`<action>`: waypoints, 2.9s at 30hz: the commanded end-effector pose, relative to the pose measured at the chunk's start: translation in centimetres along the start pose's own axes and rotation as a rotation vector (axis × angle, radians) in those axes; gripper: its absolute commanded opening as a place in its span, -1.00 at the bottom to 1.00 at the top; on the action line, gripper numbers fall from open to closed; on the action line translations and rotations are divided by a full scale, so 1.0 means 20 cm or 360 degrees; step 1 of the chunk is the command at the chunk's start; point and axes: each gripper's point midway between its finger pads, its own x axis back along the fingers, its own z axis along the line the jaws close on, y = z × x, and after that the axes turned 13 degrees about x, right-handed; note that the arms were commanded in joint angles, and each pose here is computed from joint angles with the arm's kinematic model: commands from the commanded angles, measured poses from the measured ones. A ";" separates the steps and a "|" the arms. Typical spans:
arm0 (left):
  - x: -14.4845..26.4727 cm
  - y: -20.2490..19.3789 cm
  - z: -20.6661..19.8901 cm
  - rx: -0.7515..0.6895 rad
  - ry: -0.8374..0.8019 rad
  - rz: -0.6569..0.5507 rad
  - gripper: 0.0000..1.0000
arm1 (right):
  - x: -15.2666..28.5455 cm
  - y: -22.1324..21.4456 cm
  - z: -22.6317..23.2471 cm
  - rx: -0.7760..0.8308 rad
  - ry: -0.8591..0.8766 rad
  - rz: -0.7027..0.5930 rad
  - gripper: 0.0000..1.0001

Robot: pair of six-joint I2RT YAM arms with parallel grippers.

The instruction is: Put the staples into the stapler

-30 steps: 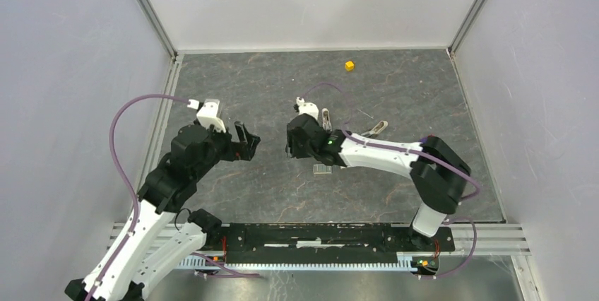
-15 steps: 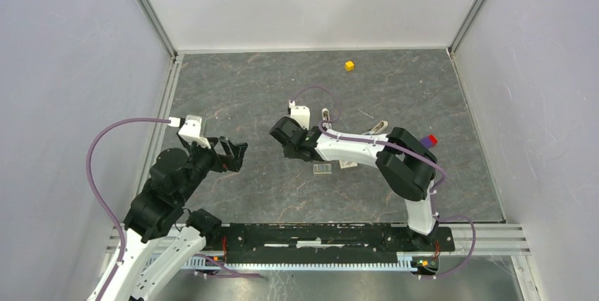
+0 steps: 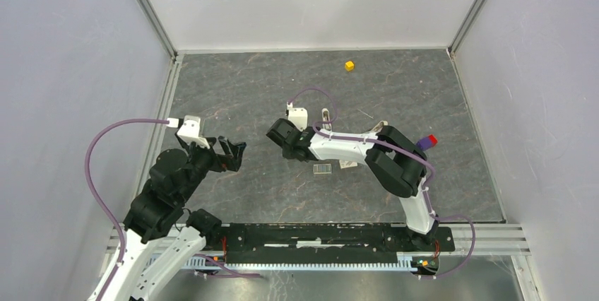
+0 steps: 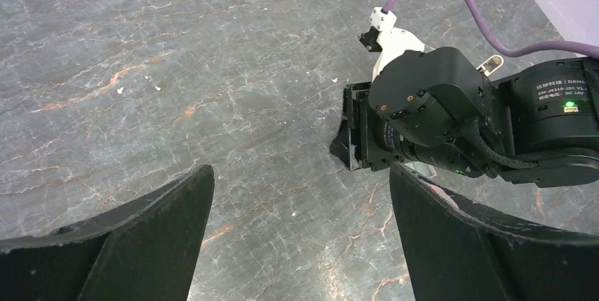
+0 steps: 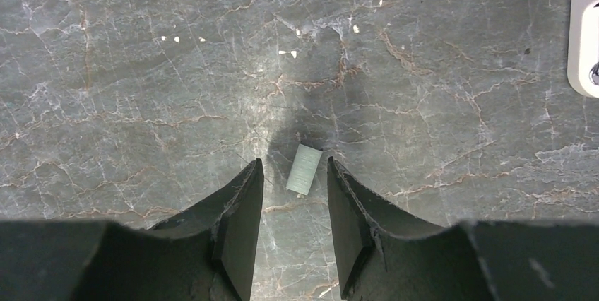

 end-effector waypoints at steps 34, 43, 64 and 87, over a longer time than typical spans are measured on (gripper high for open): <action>0.02 0.04 0.03 -0.0071 0.0022 -0.0076 1.00 | -0.04 0.00 0.08 0.0490 0.0178 0.0010 -0.41; 0.02 0.04 0.04 -0.0064 0.0042 -0.0082 1.00 | -0.01 -0.02 0.08 0.0664 0.0360 -0.0006 -0.33; 0.02 0.05 0.06 -0.0062 0.0084 -0.0102 1.00 | -0.04 -0.05 0.01 0.0734 0.0350 0.0033 -0.51; -0.02 0.03 0.06 -0.0095 0.0098 -0.0043 1.00 | 0.14 0.34 -0.32 0.0513 0.0251 -0.0304 -0.56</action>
